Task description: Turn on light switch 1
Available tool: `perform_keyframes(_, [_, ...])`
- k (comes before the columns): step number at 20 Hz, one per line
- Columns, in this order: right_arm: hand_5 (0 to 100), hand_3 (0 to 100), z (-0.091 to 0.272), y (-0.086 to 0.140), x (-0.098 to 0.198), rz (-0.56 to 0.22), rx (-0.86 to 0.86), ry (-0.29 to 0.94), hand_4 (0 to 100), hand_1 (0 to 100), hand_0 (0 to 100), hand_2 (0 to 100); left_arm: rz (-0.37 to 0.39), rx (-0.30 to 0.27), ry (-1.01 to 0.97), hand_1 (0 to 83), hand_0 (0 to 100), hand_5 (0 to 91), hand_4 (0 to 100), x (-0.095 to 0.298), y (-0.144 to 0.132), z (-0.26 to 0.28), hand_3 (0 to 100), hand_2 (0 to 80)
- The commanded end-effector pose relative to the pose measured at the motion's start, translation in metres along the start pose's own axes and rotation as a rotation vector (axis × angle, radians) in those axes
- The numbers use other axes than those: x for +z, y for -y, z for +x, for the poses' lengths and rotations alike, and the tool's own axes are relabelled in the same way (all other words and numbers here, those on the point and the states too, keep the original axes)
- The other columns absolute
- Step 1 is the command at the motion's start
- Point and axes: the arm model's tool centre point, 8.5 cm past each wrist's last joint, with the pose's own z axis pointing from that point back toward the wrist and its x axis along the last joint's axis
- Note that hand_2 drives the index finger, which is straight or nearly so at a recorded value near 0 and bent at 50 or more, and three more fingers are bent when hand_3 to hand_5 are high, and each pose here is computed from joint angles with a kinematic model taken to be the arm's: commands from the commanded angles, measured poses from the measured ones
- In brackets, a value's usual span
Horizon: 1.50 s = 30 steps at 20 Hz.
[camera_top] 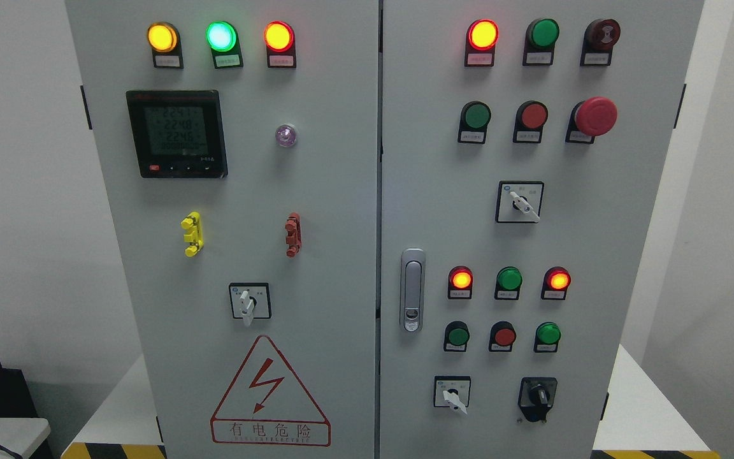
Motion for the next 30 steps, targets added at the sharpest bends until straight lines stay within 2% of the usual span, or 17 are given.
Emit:
perform_keyframes(1, [0, 0, 0.000, -0.001, 0.000, 0.002, -0.008, -0.001, 0, 39, 12, 0, 0.015, 0.053, 0.027, 0.0, 51, 1.5, 1, 0.000, -0.002, 0.003, 0, 0.0])
perform_keyframes(4, [0, 0, 0.000, -0.001, 0.000, 0.002, -0.008, -0.001, 0, 39, 12, 0, 0.025, 0.090, 0.073, 0.0, 51, 1.1, 1, 0.000, -0.004, 0.012, 0, 0.0])
perform_keyframes(10, [0, 0, 0.000, -0.001, 0.000, 0.002, -0.008, -0.001, 0, 39, 12, 0, 0.055, 0.080, 0.145, 0.0, 51, 0.0, 3, 0.005, -0.019, 0.014, 0, 0.0])
perform_keyframes(11, [0, 0, 0.000, 0.000, 0.000, 0.001, -0.008, -0.001, 0, 39, 12, 0, 0.068, 0.096, 0.164, 0.0, 51, 0.0, 3, 0.006, -0.024, 0.017, 0, 0.0])
perform_keyframes(14, [0, 0, 0.000, 0.000, 0.000, 0.001, -0.008, -0.001, 0, 39, 12, 0, 0.160, 0.179, 0.209, 0.0, 50, 0.0, 5, 0.010, -0.043, 0.024, 0, 0.0])
perform_keyframes(20, [0, 0, 0.000, 0.000, 0.000, 0.001, -0.008, -0.001, 0, 39, 12, 0, 0.271, 0.175, 0.357, 0.0, 50, 1.2, 15, 0.025, -0.074, 0.042, 6, 0.0])
perform_keyframes(24, [0, 0, 0.000, -0.001, 0.000, 0.002, -0.008, -0.001, 0, 39, 12, 0, 0.334, 0.229, 0.440, 0.0, 51, 1.6, 18, 0.035, -0.096, 0.059, 8, 0.0])
perform_keyframes(30, [0, 0, 0.001, -0.001, 0.000, 0.002, -0.008, 0.001, 0, 39, 12, 0, 0.425, 0.242, 0.648, 0.0, 54, 4.7, 24, 0.071, -0.138, 0.117, 17, 0.0])
